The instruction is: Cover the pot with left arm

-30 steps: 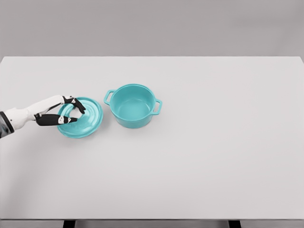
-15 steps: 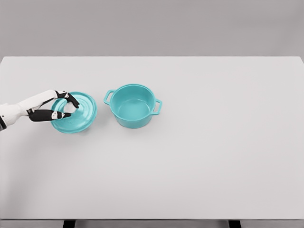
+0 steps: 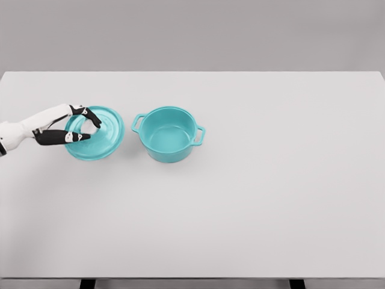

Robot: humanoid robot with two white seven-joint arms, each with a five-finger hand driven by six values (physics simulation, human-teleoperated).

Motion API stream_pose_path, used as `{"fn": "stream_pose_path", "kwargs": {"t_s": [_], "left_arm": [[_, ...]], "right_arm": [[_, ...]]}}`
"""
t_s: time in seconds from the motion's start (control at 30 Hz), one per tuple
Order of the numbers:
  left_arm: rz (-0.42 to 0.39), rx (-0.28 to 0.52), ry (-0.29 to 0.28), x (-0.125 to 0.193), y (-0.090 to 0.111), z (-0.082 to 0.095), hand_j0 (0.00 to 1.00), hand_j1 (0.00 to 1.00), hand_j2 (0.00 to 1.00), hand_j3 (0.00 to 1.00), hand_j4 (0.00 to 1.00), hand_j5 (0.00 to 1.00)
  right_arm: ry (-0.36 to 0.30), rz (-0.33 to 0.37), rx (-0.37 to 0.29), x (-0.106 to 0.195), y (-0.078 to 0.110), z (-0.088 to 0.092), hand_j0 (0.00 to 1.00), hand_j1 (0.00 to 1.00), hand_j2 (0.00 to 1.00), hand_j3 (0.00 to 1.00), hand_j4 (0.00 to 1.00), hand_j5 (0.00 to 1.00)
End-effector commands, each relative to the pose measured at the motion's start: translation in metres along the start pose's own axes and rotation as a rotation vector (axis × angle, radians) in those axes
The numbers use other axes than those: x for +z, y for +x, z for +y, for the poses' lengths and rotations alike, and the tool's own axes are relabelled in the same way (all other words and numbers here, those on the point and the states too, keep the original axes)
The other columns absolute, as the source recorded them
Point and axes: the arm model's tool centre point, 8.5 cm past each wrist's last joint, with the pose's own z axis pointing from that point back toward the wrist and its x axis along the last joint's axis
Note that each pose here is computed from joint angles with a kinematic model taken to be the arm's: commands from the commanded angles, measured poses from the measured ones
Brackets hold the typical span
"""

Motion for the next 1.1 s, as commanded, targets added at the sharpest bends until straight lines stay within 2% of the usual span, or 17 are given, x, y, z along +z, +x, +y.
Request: {"fn": "stream_pose_path", "kwargs": {"t_s": [0.0,0.3,0.6,1.07], "left_arm": [[-0.003,0.004,0.003,0.000,0.001,0.001,0.51,0.51,0.51,0.51,0.51,0.51],[-0.030,-0.025,0.020,-0.008,0.011,0.014,0.51,0.51,0.51,0.51,0.51,0.51],[-0.069,-0.048,0.004,-0.016,0.026,0.011,0.51,0.51,0.51,0.51,0.51,0.51],[-0.081,-0.035,-0.041,-0.034,0.029,-0.002,0.52,0.52,0.52,0.52,0.52,0.52]], "right_arm": [[0.001,0.000,0.002,0.000,0.000,0.000,1.00,1.00,1.00,1.00,1.00,1.00],[0.000,-0.001,0.001,0.000,0.000,0.000,1.00,1.00,1.00,1.00,1.00,1.00],[0.001,0.000,0.002,0.000,0.000,0.000,1.00,1.00,1.00,1.00,1.00,1.00],[0.000,-0.001,0.001,0.000,0.000,0.000,1.00,1.00,1.00,1.00,1.00,1.00]]}}
